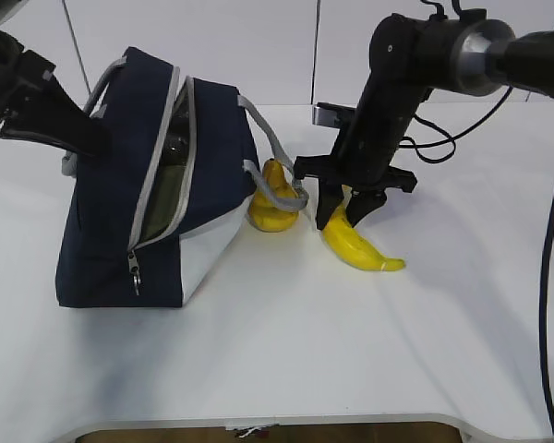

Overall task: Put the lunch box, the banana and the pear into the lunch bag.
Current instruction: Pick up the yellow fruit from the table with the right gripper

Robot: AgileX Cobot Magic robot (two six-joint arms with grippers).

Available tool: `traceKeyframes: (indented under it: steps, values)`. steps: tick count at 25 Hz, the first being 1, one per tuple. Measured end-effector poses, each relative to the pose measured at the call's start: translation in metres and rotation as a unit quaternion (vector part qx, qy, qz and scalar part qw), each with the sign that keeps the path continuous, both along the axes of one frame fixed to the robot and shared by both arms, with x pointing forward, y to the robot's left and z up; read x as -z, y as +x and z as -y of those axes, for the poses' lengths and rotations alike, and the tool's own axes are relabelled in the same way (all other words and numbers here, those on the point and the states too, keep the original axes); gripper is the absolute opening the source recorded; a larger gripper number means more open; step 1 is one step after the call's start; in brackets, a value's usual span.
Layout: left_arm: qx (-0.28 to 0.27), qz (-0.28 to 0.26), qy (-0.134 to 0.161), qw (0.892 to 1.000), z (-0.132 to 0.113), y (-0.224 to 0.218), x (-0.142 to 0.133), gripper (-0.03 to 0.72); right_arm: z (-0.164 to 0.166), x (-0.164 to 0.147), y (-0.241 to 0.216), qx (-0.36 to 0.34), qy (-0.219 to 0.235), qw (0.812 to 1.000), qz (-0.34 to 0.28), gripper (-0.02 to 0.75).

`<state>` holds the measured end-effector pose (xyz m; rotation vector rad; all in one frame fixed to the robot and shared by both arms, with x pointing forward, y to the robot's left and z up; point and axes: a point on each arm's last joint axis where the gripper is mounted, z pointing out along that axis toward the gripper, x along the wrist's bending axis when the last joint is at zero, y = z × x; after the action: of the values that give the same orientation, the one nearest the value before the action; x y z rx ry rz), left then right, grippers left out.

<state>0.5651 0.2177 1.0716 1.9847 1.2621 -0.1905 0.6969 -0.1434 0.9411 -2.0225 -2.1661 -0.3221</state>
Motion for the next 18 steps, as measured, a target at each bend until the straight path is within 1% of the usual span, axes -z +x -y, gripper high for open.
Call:
traceKeyframes:
  steps: [6,9,12,14,16,18]
  values:
    - [0.0,0.0,0.0,1.0,0.0,0.0,0.0,-0.007,-0.002,-0.021,0.008,-0.017,0.008,0.999,0.041,0.296]
    - [0.0,-0.002,-0.001,1.0,0.0,0.001,0.001,-0.007,-0.003,-0.051,0.01,-0.021,0.018,0.996,0.081,0.295]
    - [-0.001,-0.003,-0.004,1.0,0.001,0.001,0.001,-0.007,-0.002,-0.09,0.005,-0.024,0.035,0.991,0.125,0.295]
    - [-0.002,-0.005,-0.013,1.0,0.002,0.001,0.0,-0.007,-0.006,-0.116,-0.001,-0.032,0.069,0.986,0.146,0.295]
    - [-0.003,-0.01,-0.034,0.999,0.004,0.0,-0.002,-0.007,-0.014,-0.136,-0.008,-0.051,0.13,0.978,0.157,0.295]
    - [-0.004,-0.016,-0.058,0.998,0.007,0.0,-0.005,-0.007,-0.023,-0.146,-0.012,-0.068,0.189,0.967,0.156,0.295]
